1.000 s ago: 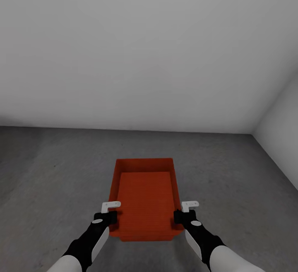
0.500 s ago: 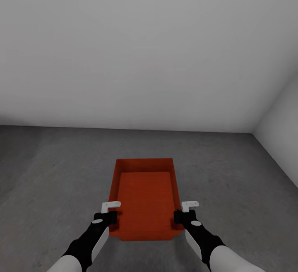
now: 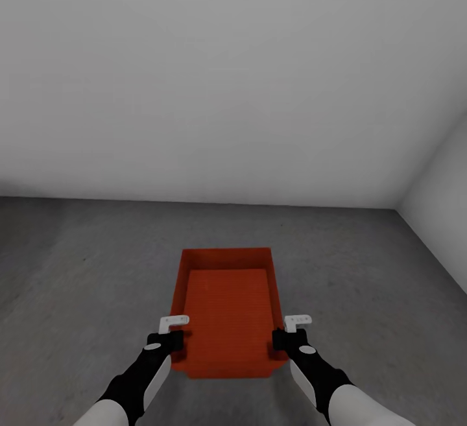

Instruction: Move the two storage containers from the living room to the garage. In the garage, place one container on the floor and stack the other container on top of it (either order is fine).

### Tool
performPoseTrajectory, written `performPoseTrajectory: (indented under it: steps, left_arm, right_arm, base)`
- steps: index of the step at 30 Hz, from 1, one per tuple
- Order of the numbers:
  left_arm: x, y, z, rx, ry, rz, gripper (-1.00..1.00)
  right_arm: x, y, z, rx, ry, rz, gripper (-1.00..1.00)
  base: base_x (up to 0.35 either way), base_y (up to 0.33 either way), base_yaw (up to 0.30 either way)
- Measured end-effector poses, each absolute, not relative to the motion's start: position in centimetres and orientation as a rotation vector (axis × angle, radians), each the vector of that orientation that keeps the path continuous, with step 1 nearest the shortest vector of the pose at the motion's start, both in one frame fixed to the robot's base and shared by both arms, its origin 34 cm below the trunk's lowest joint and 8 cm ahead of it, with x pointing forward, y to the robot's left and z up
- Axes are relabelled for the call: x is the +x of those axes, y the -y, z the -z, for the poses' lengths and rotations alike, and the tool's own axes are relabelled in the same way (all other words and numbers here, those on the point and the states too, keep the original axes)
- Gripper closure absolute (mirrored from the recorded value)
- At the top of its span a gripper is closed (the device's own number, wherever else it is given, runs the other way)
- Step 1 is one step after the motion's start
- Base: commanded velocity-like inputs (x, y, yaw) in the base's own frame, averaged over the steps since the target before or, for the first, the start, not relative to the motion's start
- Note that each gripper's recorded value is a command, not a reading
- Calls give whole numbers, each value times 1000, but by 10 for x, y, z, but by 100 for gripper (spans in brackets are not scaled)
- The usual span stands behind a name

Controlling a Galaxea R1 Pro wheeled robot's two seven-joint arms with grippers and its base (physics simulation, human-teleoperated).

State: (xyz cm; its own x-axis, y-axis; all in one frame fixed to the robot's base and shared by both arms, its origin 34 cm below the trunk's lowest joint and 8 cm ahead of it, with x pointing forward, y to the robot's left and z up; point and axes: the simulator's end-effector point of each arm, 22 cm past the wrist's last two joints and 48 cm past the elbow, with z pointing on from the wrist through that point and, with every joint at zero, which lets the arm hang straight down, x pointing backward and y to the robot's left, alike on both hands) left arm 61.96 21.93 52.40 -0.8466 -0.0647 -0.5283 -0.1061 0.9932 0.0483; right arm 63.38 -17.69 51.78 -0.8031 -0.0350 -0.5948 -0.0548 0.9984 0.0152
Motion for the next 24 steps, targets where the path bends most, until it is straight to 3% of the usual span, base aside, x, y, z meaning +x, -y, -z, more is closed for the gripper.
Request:
performPoseTrajectory:
  steps: [24]
  left_arm:
    - [620, -219, -524, -119, -2581, -102, 100]
  right_arm:
    - [634, 177, -518, -61, -2502, -42, 100]
  base:
    - [31, 0, 0]
